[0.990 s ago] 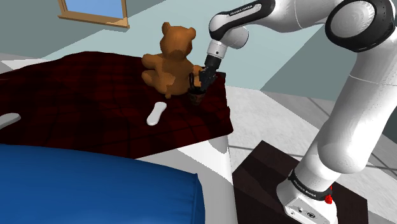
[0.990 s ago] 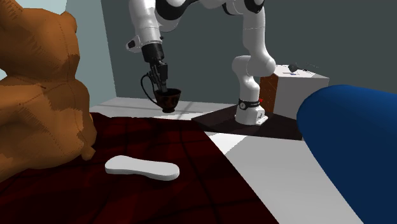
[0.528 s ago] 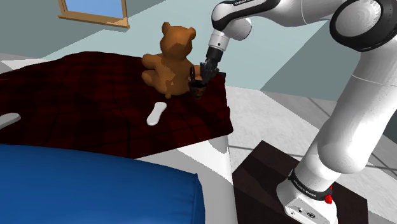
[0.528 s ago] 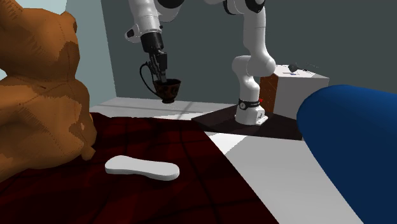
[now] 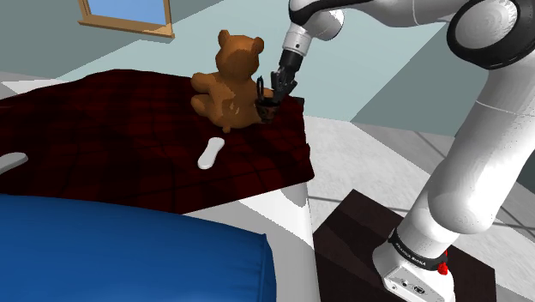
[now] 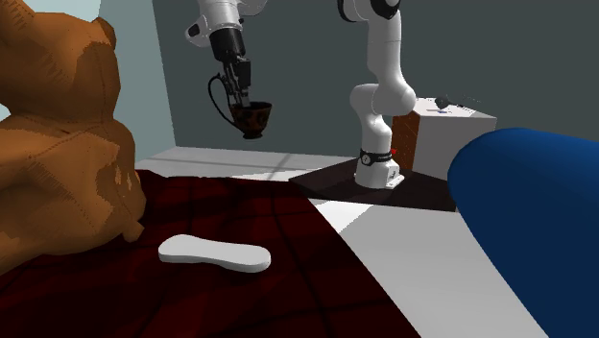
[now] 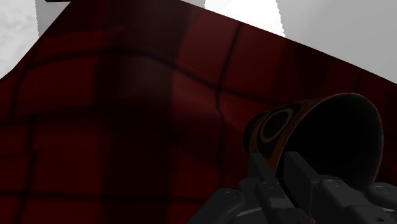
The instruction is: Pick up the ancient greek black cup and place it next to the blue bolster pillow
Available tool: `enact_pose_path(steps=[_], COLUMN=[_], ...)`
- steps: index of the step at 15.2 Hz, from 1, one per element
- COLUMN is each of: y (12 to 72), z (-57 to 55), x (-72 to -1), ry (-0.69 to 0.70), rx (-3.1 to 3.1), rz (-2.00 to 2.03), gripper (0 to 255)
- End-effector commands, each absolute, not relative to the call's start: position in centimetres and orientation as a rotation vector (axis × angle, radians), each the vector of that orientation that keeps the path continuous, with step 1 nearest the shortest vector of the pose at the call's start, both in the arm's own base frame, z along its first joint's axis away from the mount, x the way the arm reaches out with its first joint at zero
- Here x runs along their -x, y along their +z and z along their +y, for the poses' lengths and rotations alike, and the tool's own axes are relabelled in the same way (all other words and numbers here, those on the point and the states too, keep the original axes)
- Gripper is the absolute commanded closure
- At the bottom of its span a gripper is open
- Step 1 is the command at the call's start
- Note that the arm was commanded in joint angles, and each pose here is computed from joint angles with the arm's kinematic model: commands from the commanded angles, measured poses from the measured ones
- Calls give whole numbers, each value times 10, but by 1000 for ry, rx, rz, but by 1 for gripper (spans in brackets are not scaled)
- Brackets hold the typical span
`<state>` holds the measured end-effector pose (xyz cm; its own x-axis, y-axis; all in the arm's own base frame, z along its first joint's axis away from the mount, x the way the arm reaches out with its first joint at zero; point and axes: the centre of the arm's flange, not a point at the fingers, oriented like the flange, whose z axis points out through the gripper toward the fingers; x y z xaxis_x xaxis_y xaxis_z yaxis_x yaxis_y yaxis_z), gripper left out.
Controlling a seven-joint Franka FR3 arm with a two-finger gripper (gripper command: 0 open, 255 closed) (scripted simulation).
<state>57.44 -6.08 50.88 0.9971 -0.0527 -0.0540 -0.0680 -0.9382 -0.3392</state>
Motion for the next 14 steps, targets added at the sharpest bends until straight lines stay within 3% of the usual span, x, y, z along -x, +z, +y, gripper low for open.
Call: enact_pose_path(steps=[1, 14], y=[520, 589], z=[-60, -60], x=[-574, -574], ry=[63, 63], rx=[2792, 2792], rz=[87, 87], gripper=[255, 255])
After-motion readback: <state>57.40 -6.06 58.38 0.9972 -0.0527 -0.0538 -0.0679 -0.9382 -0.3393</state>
